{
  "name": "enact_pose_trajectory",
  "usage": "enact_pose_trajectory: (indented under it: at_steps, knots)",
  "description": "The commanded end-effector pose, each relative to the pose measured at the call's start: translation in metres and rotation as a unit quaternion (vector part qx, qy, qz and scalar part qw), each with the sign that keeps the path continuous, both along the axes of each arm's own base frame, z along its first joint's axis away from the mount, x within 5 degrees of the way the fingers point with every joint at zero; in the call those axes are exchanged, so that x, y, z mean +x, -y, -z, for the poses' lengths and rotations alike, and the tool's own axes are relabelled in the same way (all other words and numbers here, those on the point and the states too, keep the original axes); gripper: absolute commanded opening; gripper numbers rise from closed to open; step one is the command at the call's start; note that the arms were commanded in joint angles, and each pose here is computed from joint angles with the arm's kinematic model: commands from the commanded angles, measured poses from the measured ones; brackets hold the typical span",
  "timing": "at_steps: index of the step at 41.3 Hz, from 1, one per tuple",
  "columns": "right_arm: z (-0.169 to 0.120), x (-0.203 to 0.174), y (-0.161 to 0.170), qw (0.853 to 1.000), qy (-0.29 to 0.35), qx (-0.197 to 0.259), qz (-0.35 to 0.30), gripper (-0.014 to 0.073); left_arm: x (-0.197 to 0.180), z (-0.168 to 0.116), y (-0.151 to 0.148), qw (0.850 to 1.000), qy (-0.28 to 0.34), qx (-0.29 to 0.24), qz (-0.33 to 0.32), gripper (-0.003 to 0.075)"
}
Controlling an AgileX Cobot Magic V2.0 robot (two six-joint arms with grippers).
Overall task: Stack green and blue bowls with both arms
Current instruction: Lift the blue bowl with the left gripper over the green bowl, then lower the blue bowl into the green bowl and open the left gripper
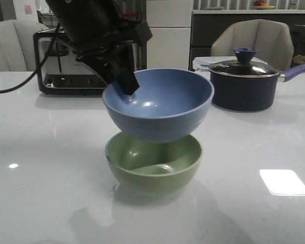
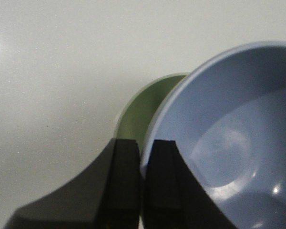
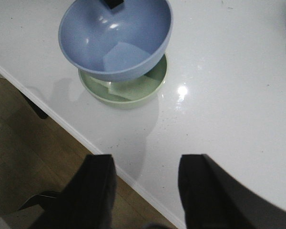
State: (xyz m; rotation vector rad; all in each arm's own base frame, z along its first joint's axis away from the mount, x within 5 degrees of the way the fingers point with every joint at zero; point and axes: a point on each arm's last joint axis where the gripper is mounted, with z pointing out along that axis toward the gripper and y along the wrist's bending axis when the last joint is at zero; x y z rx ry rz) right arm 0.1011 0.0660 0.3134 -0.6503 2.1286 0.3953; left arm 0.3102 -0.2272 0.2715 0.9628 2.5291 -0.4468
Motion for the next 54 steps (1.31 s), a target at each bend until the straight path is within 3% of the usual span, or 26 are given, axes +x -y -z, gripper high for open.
enact_pose_trajectory:
  at_steps: [1, 18, 26, 37, 45, 54]
  knots:
    - [-0.013, 0.003, -0.001, 0.999, 0.042, 0.018, 0.004, 0.0424, -0.001, -0.024, 0.005, 0.999, 0.034, -0.041, -0.005, 0.0097]
    - [-0.013, 0.003, -0.001, 0.999, 0.042, 0.018, 0.004, 0.0424, 0.013, 0.017, 0.013, 1.0, -0.001, -0.004, -0.003, 0.0097]
    - [-0.013, 0.003, -0.001, 0.999, 0.042, 0.018, 0.004, 0.0424, 0.015, 0.02, 0.012, 1.0, 0.003, 0.005, -0.001, 0.0118]
    - [-0.013, 0.003, -0.001, 0.999, 0.042, 0.018, 0.004, 0.0424, 0.016, 0.018, 0.012, 1.0, 0.007, 0.007, 0.001, 0.0377]
    - [-0.013, 0.003, -0.001, 0.999, 0.042, 0.018, 0.004, 0.0424, 0.007, -0.02, 0.002, 0.998, 0.059, -0.005, 0.004, 0.0398]
    - [-0.013, 0.003, -0.001, 0.999, 0.042, 0.018, 0.004, 0.04, -0.03, -0.07, -0.021, 0.994, 0.103, -0.027, 0.009, 0.0398]
